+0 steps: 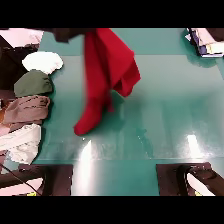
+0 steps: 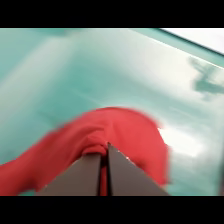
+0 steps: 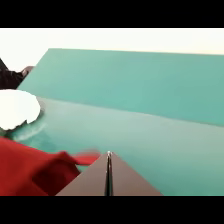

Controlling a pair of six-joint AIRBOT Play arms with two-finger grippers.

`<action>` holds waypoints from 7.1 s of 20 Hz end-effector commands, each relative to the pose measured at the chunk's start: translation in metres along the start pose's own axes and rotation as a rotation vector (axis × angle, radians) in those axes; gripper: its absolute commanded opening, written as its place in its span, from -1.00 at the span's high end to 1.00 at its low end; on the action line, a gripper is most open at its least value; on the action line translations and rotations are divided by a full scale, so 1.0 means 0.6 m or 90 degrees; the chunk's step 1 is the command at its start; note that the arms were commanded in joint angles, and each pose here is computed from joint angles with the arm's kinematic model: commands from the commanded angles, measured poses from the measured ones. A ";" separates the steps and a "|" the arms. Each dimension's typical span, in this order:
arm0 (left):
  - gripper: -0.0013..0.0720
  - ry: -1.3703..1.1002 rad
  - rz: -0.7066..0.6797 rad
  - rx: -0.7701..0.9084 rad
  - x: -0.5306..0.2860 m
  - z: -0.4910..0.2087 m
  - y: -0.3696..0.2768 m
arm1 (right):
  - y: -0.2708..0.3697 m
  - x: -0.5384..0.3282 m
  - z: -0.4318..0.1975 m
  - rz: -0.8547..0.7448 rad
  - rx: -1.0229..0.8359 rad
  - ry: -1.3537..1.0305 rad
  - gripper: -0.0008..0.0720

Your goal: Fold the shirts.

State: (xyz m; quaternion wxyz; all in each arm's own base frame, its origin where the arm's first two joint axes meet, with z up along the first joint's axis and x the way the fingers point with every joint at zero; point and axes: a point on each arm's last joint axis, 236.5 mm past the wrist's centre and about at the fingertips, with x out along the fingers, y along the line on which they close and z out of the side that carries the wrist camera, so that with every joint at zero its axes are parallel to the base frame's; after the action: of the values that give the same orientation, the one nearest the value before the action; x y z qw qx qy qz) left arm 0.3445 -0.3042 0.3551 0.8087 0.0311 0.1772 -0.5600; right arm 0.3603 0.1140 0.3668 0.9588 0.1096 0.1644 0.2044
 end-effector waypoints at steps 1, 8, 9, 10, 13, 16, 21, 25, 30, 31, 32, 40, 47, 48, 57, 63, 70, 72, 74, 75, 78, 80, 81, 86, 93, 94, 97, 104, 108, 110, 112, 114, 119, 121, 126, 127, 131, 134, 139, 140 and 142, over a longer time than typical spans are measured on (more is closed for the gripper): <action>0.90 0.062 -0.086 -0.030 0.080 -0.061 -0.064 | 0.011 -0.025 0.010 0.005 -0.005 -0.017 0.94; -1.00 0.164 0.005 -0.208 0.129 -0.172 0.069 | 0.014 -0.026 -0.043 0.009 -0.005 0.069 0.94; -1.00 0.177 0.018 -0.231 0.097 -0.179 0.088 | 0.012 -0.026 -0.044 0.006 -0.007 0.071 0.94; -1.00 0.204 0.028 -0.258 0.058 -0.196 0.104 | 0.012 -0.026 -0.044 0.007 -0.007 0.071 0.94; -0.64 0.263 0.055 -0.368 -0.010 -0.290 0.135 | 0.008 -0.019 -0.049 0.006 -0.003 0.077 0.94; -0.64 0.347 0.029 -0.474 -0.013 -0.456 0.085 | -0.001 -0.006 -0.070 0.003 0.006 0.097 0.94; -0.65 0.433 0.002 -0.638 -0.004 -0.687 -0.009 | -0.019 0.017 -0.118 -0.005 0.025 0.138 0.94; -0.65 0.402 -0.022 -0.661 0.011 -0.721 -0.035 | -0.026 0.026 -0.136 -0.008 0.033 0.153 0.94; -0.64 0.430 -0.021 -0.624 0.033 -0.745 -0.063 | -0.028 0.027 -0.143 -0.009 0.035 0.159 0.94; -0.64 0.441 -0.036 -0.611 0.041 -0.744 -0.080 | -0.028 0.027 -0.144 -0.009 0.035 0.161 0.94; -0.63 0.451 -0.047 -0.598 0.047 -0.745 -0.094 | -0.027 0.026 -0.146 -0.008 0.035 0.165 0.94; 0.90 0.376 -0.037 -0.575 0.037 -0.626 -0.029 | -0.044 0.006 -0.396 -0.018 0.149 0.468 0.31; 0.90 0.268 0.022 -0.485 0.011 -0.491 0.052 | 0.049 0.078 -0.655 0.048 0.299 0.603 -0.48; 0.90 0.272 0.025 -0.484 0.010 -0.494 0.053 | 0.062 0.094 -0.680 0.047 0.303 0.611 -0.48; 0.90 0.296 0.026 -0.486 0.004 -0.505 0.048 | 0.079 0.191 -0.739 0.017 0.243 0.610 0.95; 0.90 0.220 0.085 -0.437 -0.070 -0.394 0.116 | -0.015 0.089 -0.589 -0.088 0.047 0.565 0.95; 0.90 0.175 0.117 -0.388 -0.114 -0.324 0.123 | -0.089 -0.002 -0.459 -0.149 0.160 0.425 0.93; 0.90 0.181 0.108 -0.388 -0.112 -0.325 0.116 | -0.039 0.011 -0.483 -0.060 0.200 0.457 -0.38; 0.90 0.191 0.099 -0.388 -0.111 -0.329 0.108 | 0.002 0.028 -0.534 -0.003 0.284 0.513 -0.60; 0.90 0.198 0.094 -0.390 -0.112 -0.331 0.105 | 0.022 0.042 -0.562 0.024 0.307 0.530 -0.60; 0.90 0.209 0.089 -0.391 -0.114 -0.337 0.099 | 0.078 0.094 -0.624 0.065 0.337 0.528 -0.60; 0.90 0.210 0.092 -0.390 -0.114 -0.338 0.101 | 0.113 0.126 -0.652 0.077 0.318 0.518 -0.60; 0.90 0.210 0.092 -0.390 -0.114 -0.338 0.101 | 0.130 0.141 -0.662 0.083 0.315 0.516 -0.60; 0.90 0.211 0.092 -0.389 -0.114 -0.338 0.101 | 0.151 0.214 -0.703 0.067 0.306 0.528 -0.60; 0.90 0.217 0.099 -0.388 -0.116 -0.343 0.103 | 0.147 0.260 -0.704 0.065 0.256 0.523 0.94; 0.90 0.219 0.101 -0.387 -0.117 -0.344 0.104 | 0.142 0.258 -0.696 0.066 0.231 0.514 0.95; 0.90 0.224 0.105 -0.386 -0.118 -0.347 0.106 | 0.130 0.249 -0.659 0.058 0.192 0.481 0.95; 0.90 0.238 0.092 -0.389 -0.120 -0.352 0.096 | 0.022 0.183 -0.600 -0.020 0.152 0.468 0.96; 0.90 0.205 0.110 -0.361 -0.132 -0.311 0.095 | -0.038 0.112 -0.527 -0.054 0.177 0.416 0.96; 0.90 0.161 0.131 -0.326 -0.149 -0.245 0.092 | -0.053 0.076 -0.454 -0.062 0.179 0.352 0.96; 0.90 0.092 0.138 -0.249 -0.175 -0.150 0.067 | -0.056 0.036 -0.364 -0.063 0.164 0.274 0.96; 0.90 0.004 0.141 -0.156 -0.209 -0.042 0.020 | -0.048 -0.014 -0.267 -0.065 0.145 0.183 0.96; 0.90 -0.111 0.168 -0.004 -0.285 0.094 -0.092 | -0.053 -0.125 -0.133 -0.113 0.113 0.073 0.96; 0.90 -0.068 0.177 -0.042 -0.275 0.059 -0.071 | -0.071 -0.121 -0.161 -0.133 0.131 0.139 0.95; 0.90 0.143 0.229 -0.221 -0.226 -0.158 0.060 | -0.050 -0.023 -0.350 -0.034 0.230 0.382 -0.45; 0.90 0.182 0.243 -0.254 -0.221 -0.204 0.080 | -0.033 -0.004 -0.408 -0.005 0.250 0.443 -0.45; 0.90 0.286 0.304 -0.330 -0.228 -0.320 0.125 | 0.047 0.048 -0.628 0.056 0.291 0.604 -0.43; 0.90 0.275 0.309 -0.328 -0.227 -0.316 0.131 | 0.122 0.078 -0.725 0.090 0.318 0.640 -0.43; 0.90 0.266 0.314 -0.324 -0.226 -0.312 0.136 | 0.215 0.114 -0.801 0.121 0.300 0.683 -0.43; 0.90 0.267 0.314 -0.324 -0.226 -0.312 0.136 | 0.230 0.121 -0.806 0.128 0.290 0.693 -0.43; 0.90 0.267 0.314 -0.324 -0.226 -0.312 0.136 | 0.251 0.138 -0.809 0.139 0.279 0.699 -0.43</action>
State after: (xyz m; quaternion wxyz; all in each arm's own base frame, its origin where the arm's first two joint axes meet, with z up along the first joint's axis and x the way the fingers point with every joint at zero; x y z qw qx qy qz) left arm 0.3292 -0.1077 0.2128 0.8464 -0.0158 0.4574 -0.2723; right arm 0.2049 0.3257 -0.0519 0.6662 0.2058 0.6598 0.2801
